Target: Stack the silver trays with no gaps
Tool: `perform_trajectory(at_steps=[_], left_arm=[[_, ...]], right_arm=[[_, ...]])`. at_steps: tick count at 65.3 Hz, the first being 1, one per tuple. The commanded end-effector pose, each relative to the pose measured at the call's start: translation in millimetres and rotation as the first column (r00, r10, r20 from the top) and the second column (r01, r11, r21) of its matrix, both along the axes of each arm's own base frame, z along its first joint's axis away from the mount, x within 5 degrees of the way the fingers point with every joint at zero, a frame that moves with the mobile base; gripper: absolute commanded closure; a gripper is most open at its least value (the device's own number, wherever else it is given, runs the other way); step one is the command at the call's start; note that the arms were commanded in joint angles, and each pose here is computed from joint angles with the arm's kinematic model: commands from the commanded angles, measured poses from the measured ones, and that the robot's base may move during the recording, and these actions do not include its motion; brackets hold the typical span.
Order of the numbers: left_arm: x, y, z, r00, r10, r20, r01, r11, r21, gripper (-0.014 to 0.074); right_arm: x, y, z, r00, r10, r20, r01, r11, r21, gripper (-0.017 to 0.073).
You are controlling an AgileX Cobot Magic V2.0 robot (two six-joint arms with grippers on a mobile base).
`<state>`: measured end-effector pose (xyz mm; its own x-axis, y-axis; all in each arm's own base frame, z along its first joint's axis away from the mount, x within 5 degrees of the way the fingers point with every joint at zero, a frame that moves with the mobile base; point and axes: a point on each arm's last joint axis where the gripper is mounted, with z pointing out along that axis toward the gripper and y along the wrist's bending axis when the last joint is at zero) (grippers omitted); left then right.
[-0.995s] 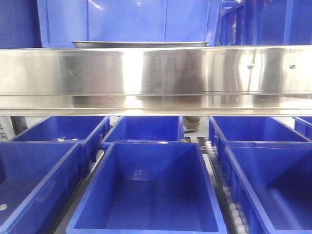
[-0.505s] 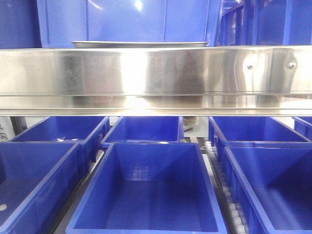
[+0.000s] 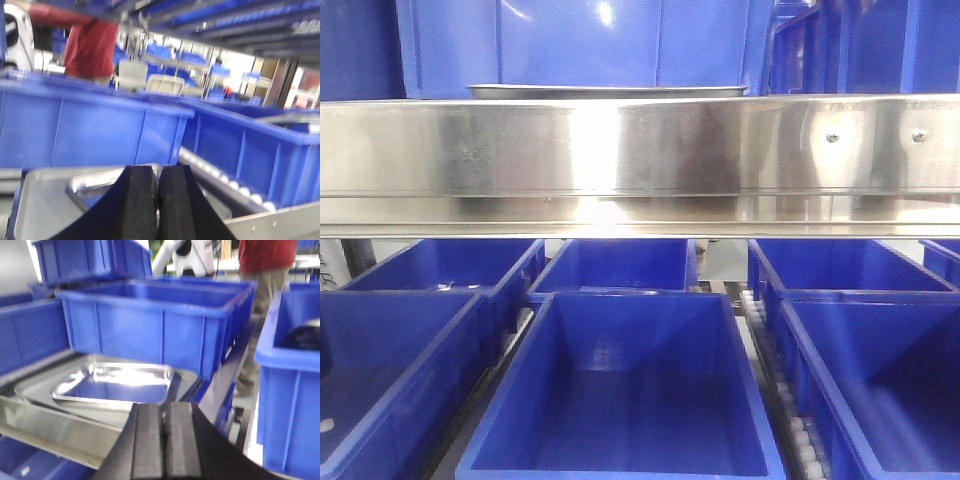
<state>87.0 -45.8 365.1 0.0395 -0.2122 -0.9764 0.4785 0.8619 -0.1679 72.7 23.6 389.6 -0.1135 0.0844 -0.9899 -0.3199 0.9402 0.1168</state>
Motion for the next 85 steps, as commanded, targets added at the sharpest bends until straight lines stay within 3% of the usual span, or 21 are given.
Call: perform_trajectory(at_steps=[1,35,46,52,59,64,85], left_arm=[[-5.5,1.9,2.6,0.999,-0.008,0.034,0.008,1.000,-0.005,0.0589],[-6.0,2.1,3.1,0.999,-0.009,0.039,0.010,1.000,-0.008,0.0589],[-6.0,2.1,3.1,0.999,-0.009,0.039,0.010,1.000,-0.008,0.0589],[-6.0,2.1,3.1,0.999,-0.009,0.040,0.010,1.000,-0.008,0.0589],[-6.0,2.1,3.1,0.999,-0.009,0.040,0.010,1.000,-0.008,0.0589],[-6.0,2.1,3.1,0.999,-0.009,0.040,0.010,1.000,-0.008,0.0589],[-6.0,2.1,3.1,0.999,-0.009,0.040,0.010,1.000,-0.008,0.0589]], right_arm=[[-7.9,-4.2,2.9,0.999,-0.001,0.045,0.001,1.000,0.000,0.0638],[-11.1,-6.0,3.6,0.998,-0.005,0.055,0.004,1.000,0.005,0.0638],[-5.3,-3.6,-17.6,0.996,-0.021,0.091,0.020,1.000,0.015,0.0638],[-4.8,-5.9,-35.7,0.990,-0.058,0.126,0.063,0.997,-0.035,0.0638],[-6.0,-9.8,-58.4,0.973,-0.109,0.205,0.140,0.980,-0.142,0.0638],[-6.2,-13.8,-77.0,0.958,-0.165,0.234,0.209,0.963,-0.173,0.0638],[-19.1,-25.6,-138.5,0.913,-0.338,0.230,0.380,0.909,-0.171,0.0638]])
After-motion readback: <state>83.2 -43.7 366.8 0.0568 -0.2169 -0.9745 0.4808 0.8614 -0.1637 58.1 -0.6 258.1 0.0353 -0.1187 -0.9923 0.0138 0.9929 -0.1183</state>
